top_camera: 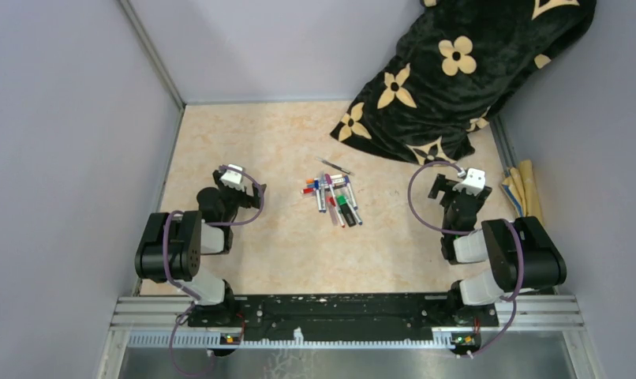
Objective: Open the pen caps
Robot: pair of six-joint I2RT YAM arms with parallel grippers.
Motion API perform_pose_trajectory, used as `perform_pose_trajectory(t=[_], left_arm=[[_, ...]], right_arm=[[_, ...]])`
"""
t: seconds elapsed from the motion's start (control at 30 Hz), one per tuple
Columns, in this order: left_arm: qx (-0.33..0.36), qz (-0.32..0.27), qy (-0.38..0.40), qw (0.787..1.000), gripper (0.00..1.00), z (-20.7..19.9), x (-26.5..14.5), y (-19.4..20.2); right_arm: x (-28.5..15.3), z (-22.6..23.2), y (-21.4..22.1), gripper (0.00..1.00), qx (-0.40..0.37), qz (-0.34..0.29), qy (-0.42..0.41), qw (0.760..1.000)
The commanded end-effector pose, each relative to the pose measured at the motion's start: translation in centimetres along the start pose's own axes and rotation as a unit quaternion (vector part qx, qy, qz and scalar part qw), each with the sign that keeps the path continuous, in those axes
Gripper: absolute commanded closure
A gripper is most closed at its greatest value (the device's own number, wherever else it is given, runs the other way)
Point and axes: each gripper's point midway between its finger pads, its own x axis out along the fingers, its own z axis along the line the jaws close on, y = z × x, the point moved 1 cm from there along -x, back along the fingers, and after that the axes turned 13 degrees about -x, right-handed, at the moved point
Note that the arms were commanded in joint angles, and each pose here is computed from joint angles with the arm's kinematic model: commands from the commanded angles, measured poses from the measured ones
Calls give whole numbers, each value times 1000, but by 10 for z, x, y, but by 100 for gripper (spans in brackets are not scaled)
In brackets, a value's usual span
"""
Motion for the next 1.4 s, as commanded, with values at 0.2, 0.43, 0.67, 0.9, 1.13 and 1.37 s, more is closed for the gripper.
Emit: perform_pose_trajectory(t=[0.2,0.43,0.67,0.9,1.13,1.37], left_arm=[[-2,-13,3,1000,1,-2,1,-8],[-11,-24,-13,1000,1,3,1,-13],[-34,65,-37,997,1,11,22,-63],[-83,185,-22,979,1,2,32,-98],[-172,279,32,944,1,-1,37,-108],[-199,299,43,932,1,5,41,-106]], right_arm=[[4,0,-16,1,15,-27,0,1000],[4,-1,-16,1,15,-26,2,1000],[3,30,-79,1,-25,17,-32,999],[-4,30,-151,1,133,57,-36,989],[-27,58,-140,1,183,59,-129,973],[4,143,-125,2,31,196,-193,961]])
